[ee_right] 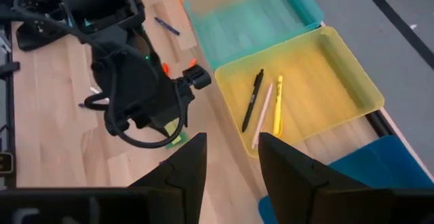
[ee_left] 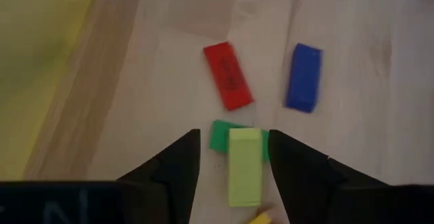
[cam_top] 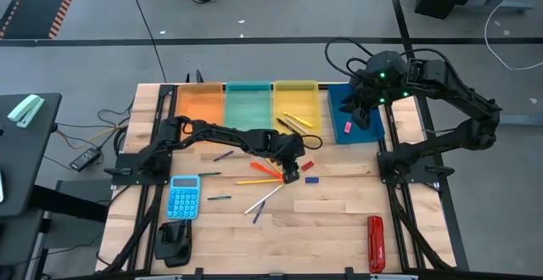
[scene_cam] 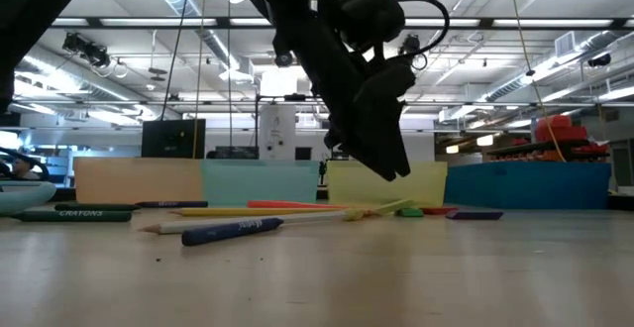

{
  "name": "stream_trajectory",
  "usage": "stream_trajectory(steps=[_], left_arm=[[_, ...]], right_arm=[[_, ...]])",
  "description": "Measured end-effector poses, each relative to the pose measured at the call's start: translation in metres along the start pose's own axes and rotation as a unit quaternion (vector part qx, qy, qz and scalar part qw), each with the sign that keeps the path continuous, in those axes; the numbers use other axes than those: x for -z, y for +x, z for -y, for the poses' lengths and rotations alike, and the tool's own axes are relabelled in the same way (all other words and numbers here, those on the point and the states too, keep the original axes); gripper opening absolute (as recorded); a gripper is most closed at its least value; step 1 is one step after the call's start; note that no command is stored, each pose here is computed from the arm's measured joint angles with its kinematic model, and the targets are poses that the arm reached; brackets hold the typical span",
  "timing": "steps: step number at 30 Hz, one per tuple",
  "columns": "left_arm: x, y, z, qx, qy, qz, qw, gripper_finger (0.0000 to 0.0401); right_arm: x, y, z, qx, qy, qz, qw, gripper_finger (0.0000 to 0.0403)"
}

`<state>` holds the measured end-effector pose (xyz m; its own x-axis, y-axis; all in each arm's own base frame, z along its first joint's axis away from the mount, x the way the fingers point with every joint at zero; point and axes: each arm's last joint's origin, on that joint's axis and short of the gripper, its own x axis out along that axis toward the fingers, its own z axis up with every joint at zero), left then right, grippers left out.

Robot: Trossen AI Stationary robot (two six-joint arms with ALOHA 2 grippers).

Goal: Sort crayons/erasers/pens/pencils in bins
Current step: Put the light green eraser into the blue bin

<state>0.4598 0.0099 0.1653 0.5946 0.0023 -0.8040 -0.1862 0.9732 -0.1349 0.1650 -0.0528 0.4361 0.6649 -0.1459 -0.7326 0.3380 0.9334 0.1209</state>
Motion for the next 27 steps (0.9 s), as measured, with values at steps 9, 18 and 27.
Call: stream_trajectory(steps=[9,18,27], left_arm=[[0.001,0.003,-0.010,-0.007,-0.002,-0.010,1.000,0.0187],[0.012,0.022,-0.004,0.026,0.018,-0.035,0.999,0.0188],[0.019,0.030,-0.002,0.023,0.027,-0.051,0.998,0.0178]], right_arm=[[0.000,0.000,0.001,0.013,-0.006,0.003,1.000,0.0143],[0.000,0.000,0.001,0.014,-0.008,-0.001,1.000,0.0143],[0.000,0.000,0.002,0.024,-0.006,0.000,1.000,0.0143]])
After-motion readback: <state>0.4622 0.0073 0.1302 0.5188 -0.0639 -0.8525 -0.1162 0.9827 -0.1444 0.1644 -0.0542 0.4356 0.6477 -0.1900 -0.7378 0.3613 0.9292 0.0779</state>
